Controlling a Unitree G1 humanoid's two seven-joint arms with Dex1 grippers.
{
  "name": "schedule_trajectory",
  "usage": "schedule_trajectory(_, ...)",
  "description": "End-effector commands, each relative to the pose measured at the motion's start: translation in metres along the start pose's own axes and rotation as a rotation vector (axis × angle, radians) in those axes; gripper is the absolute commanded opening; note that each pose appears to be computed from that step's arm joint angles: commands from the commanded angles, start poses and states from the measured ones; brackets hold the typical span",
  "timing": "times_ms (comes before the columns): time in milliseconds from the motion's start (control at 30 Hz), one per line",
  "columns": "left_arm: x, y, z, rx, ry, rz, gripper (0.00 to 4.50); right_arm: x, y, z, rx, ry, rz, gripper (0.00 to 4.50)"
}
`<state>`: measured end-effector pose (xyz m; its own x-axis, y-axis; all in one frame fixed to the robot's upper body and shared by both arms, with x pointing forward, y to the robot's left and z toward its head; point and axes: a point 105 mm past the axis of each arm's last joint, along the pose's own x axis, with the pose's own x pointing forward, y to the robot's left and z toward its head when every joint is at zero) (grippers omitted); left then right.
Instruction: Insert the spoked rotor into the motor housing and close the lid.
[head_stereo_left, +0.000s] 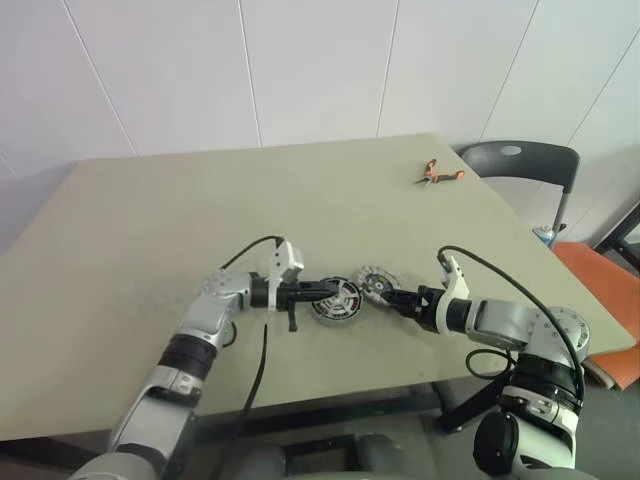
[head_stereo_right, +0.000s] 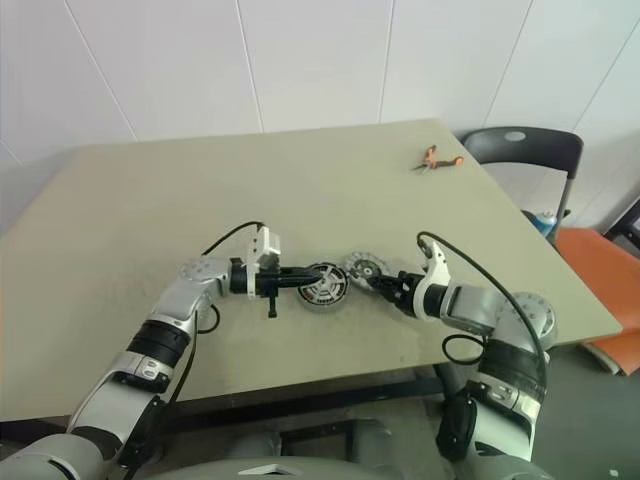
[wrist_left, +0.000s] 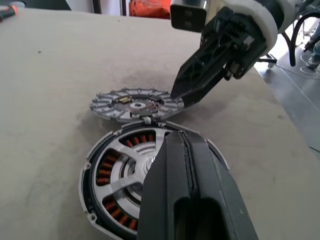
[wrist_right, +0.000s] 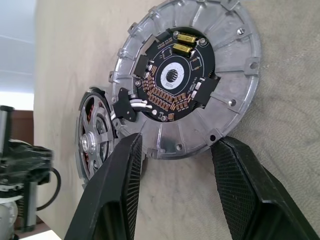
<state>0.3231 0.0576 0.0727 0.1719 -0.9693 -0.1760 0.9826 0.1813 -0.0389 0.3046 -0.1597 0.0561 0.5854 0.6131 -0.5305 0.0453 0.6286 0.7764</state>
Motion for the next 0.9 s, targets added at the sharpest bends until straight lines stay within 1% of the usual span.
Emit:
schedule_trajectory(33, -0.001, 0.002, 0.002, 0.032, 0.043, -0.015, 0.0, 0.001, 0.008, 0.005, 0.009, -0.014, 0.023, 2.25)
schedule_trajectory(167, -0.002, -0.001, -0.011, 0.024, 0.094, -0.018, 0.0, 0.006, 0.018, 0.004, 0.019, -0.012, 0.062, 2.25)
schedule_trajectory(200, -0.002, 0.0, -0.012, 0.022, 0.097, -0.012, 0.0, 0.007, 0.021, 0.004, 0.021, -0.015, 0.073, 1.87)
schedule_trajectory(233, -0.002, 0.0, -0.013, 0.018, 0.097, -0.006, 0.0, 0.007, 0.022, 0.004, 0.021, -0.018, 0.081, 1.69)
schedule_trajectory(400, -0.004, -0.001, -0.016, -0.001, 0.086, 0.017, 0.0, 0.008, 0.028, 0.003, 0.015, -0.015, 0.107, 0.06)
schedule_trajectory(500, -0.007, -0.002, -0.019, -0.017, 0.073, 0.03, 0.0, 0.008, 0.034, 0.0, -0.018, 0.019, 0.137, 0.02)
schedule_trajectory(700, -0.011, 0.003, -0.013, -0.043, 0.019, 0.074, 0.0, 0.008, 0.044, 0.004, -0.078, 0.021, 0.159, 0.02)
schedule_trajectory(833, -0.017, 0.013, 0.008, -0.089, -0.089, 0.132, 0.0, 0.009, 0.053, 0.004, -0.153, 0.025, 0.177, 0.02)
schedule_trajectory(900, -0.019, 0.016, 0.016, -0.103, -0.122, 0.146, 0.0, 0.009, 0.059, 0.005, -0.196, 0.021, 0.188, 0.02)
